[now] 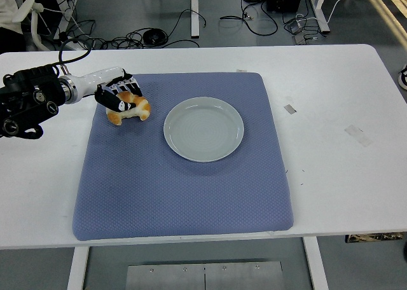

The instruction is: Place the bread on the table

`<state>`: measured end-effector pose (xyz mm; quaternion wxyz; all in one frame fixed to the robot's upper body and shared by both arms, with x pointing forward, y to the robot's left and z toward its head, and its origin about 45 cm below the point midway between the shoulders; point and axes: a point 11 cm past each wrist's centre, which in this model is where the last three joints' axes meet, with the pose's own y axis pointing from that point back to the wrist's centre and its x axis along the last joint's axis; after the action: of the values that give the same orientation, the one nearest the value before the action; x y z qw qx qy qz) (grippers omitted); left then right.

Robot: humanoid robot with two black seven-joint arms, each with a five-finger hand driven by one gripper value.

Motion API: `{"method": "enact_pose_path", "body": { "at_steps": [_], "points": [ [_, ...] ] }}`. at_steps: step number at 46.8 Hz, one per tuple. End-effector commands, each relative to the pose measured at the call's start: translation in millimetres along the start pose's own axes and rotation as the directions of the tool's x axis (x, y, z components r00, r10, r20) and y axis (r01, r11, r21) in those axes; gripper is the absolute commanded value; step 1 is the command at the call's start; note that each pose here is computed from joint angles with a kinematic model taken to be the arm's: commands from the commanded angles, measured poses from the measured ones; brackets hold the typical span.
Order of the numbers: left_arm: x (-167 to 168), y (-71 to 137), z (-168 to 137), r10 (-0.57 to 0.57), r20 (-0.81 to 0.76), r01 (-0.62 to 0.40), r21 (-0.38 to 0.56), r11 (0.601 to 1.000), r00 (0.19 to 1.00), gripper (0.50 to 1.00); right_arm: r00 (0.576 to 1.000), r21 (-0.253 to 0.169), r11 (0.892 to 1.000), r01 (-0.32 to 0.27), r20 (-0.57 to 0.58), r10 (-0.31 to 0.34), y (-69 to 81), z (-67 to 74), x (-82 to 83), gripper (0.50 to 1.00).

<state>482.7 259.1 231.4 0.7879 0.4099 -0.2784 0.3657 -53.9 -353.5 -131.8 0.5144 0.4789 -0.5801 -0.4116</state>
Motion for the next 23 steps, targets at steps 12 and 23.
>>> {"method": "enact_pose_path", "body": {
  "at_steps": [12,23],
  "points": [
    [-6.8,-1.6,-4.0,0.01,-0.02,-0.01,0.011,1.0,1.0,0.5,1.0,0.0,1.0,0.0,0.0,0.0,0.0,0.0,0.0,1.0],
    [-6.2,-2.9,-3.7,0.021,-0.026,-0.021,0.02,1.0,0.999,0.687,1.0,0.0,1.0,0.0,0.0,0.0,0.0,0.0,0.0,1.0]
  ]
}}
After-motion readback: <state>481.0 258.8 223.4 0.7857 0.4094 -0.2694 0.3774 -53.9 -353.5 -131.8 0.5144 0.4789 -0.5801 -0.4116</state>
